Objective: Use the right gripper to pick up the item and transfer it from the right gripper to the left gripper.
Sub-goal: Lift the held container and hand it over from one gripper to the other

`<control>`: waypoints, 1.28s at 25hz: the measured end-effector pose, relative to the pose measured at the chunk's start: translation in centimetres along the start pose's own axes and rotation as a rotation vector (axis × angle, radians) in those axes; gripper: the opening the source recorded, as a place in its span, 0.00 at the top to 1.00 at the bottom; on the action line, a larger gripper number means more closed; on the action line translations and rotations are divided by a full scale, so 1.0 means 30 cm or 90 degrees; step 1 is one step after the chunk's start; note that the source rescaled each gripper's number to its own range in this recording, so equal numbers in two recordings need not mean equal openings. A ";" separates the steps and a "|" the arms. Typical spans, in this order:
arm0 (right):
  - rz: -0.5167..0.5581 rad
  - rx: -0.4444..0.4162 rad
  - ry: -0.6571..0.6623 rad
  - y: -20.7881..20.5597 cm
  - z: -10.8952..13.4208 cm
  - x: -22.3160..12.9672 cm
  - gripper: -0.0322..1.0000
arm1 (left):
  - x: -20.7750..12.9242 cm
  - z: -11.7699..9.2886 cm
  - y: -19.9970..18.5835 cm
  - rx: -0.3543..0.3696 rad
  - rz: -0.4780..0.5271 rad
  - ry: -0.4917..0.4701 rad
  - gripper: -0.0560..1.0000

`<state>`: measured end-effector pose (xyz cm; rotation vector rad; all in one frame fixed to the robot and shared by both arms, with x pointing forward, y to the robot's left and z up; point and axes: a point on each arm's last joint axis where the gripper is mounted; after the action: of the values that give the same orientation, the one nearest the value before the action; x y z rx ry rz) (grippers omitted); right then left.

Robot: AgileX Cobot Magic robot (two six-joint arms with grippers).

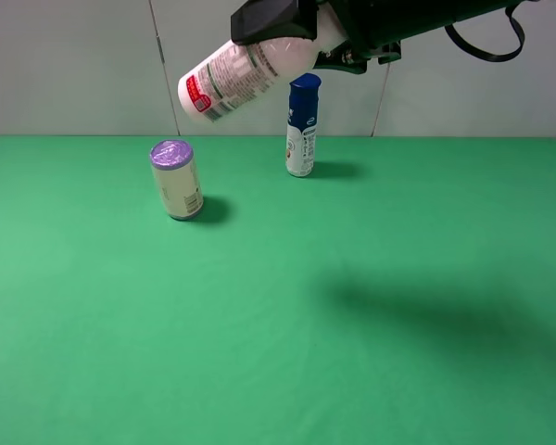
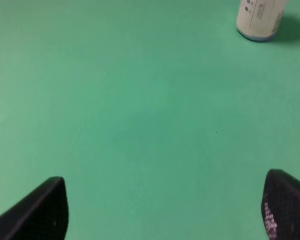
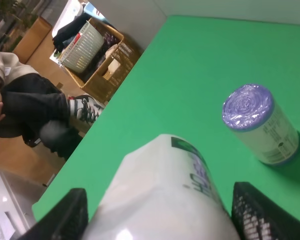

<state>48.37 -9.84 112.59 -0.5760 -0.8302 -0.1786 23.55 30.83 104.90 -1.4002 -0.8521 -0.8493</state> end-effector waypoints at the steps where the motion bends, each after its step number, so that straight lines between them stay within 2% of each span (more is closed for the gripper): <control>1: 0.000 0.000 -0.001 0.000 0.000 0.000 0.92 | 0.000 0.000 0.000 0.000 0.000 0.000 0.44; 23: 0.008 0.007 -0.018 0.000 0.003 -0.004 0.92 | 0.008 -0.002 -0.003 -0.003 -0.004 -0.005 0.44; 27: 0.008 0.008 -0.018 0.000 0.004 -0.004 0.92 | 0.073 -0.022 0.023 -0.036 0.011 -0.006 0.44; 32: 0.006 0.010 -0.013 0.000 0.005 -0.003 0.92 | 0.192 -0.076 0.114 -0.125 0.030 0.028 0.44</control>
<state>48.21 -9.77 112.59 -0.5680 -0.8484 -0.1569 29.22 28.56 108.45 -1.5606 -0.7142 -0.9433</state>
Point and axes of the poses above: a point on each arm's last joint axis where the gripper is mounted, y pointing out along that axis toward the gripper, z along the wrist's bending axis when the last joint is at zero, x = y × z, and after that the axes turned 5 degrees about -y, right-handed
